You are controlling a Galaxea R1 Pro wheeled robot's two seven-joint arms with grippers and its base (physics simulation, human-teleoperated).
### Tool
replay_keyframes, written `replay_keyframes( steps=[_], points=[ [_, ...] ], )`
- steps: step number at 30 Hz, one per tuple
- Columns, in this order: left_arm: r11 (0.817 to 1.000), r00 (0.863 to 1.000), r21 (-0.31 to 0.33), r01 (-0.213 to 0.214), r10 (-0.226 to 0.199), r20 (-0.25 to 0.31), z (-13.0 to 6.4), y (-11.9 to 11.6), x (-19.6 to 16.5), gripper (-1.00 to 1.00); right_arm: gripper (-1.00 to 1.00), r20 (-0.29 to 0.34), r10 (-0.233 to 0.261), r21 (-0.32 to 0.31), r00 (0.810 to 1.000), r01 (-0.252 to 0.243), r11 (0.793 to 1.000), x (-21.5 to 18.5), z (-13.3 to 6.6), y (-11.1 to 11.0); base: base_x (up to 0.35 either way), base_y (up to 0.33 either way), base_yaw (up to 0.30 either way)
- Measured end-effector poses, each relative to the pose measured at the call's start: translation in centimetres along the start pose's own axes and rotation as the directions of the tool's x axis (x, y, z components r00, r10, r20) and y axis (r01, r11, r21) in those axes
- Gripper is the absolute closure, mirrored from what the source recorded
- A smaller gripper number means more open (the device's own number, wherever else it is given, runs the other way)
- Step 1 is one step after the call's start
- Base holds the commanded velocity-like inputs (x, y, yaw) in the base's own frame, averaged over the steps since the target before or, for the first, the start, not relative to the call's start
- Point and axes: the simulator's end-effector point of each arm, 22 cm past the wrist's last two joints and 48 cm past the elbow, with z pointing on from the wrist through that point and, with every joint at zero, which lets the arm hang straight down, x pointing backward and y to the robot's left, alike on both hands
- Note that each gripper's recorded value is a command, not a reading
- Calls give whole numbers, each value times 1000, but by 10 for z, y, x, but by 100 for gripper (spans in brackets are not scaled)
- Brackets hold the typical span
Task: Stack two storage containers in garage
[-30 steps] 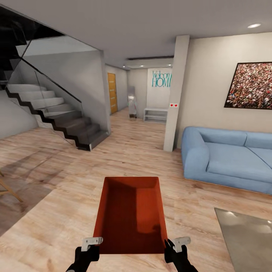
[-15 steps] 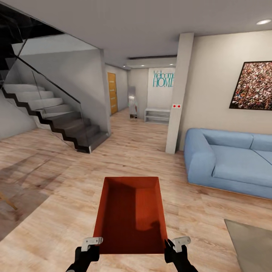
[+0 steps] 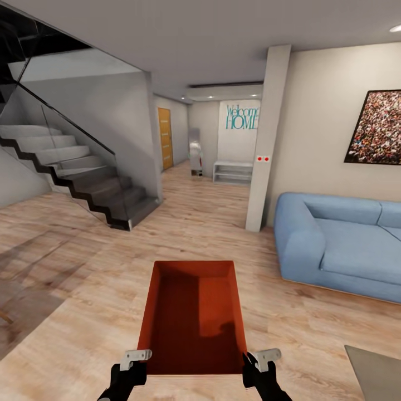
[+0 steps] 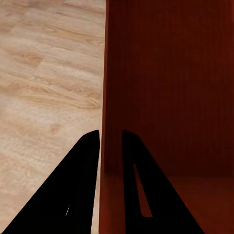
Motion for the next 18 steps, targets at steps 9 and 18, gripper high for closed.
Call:
replay_keyframes(
  steps=[9, 18],
  points=[
    [1000, 1000, 0, -1, 1, 0, 0, 0, 0, 100, 100, 1, 1, 0, 1000, -1, 1000, 0, 0, 0, 316, 0, 0],
    [1000, 1000, 0, -1, 1, 0, 0, 0, 0, 100, 100, 1, 1, 0, 1000, -1, 1000, 0, 0, 0, 316, 0, 0]
  ],
)
